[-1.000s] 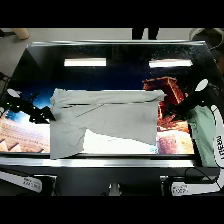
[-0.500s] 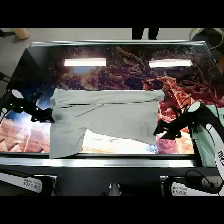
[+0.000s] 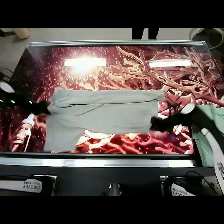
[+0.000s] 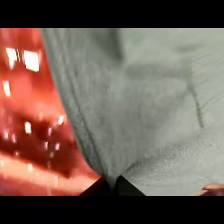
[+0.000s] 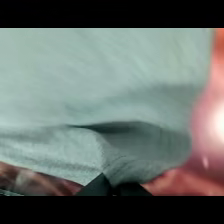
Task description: Fold the shirts.
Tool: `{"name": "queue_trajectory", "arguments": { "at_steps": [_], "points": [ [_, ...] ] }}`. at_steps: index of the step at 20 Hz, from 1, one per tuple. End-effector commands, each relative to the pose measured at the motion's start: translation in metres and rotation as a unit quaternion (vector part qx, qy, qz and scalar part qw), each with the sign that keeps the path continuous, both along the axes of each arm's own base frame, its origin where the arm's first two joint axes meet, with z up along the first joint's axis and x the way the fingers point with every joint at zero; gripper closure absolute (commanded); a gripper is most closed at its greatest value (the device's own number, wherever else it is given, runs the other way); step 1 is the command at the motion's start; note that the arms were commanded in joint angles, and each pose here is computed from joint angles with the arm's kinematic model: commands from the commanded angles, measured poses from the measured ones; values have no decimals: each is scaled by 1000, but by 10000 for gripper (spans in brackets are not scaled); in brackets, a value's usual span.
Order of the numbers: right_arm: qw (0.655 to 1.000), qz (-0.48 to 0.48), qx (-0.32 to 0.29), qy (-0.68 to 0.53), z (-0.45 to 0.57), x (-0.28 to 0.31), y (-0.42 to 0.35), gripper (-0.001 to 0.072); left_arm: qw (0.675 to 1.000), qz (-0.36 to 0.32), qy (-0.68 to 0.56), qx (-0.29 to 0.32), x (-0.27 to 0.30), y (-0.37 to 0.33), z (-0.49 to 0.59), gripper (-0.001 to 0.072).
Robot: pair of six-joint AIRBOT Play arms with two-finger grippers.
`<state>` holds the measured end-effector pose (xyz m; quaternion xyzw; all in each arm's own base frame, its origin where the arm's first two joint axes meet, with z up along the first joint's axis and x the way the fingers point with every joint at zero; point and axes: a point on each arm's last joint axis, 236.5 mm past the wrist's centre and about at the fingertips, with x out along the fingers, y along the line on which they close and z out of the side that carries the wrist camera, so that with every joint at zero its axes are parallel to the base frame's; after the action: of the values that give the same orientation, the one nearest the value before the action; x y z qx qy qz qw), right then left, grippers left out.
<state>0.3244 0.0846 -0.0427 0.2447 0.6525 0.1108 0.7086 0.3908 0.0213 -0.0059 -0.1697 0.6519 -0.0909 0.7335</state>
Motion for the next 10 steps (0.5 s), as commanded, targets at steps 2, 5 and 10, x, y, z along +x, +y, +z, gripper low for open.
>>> {"name": "queue_trajectory", "arguments": {
  "at_steps": [2,5,10],
  "points": [
    [912,-31,-146,-383,297,55,-63,690,924,-7,-382,29,18,-32,294,685],
    [760,-88,-270,-585,501,-43,-97,690,724,35,-684,81,-109,-57,538,685],
    [704,-125,-298,-633,558,-141,-101,690,649,76,-748,117,-249,-67,583,685]
  ]
}}
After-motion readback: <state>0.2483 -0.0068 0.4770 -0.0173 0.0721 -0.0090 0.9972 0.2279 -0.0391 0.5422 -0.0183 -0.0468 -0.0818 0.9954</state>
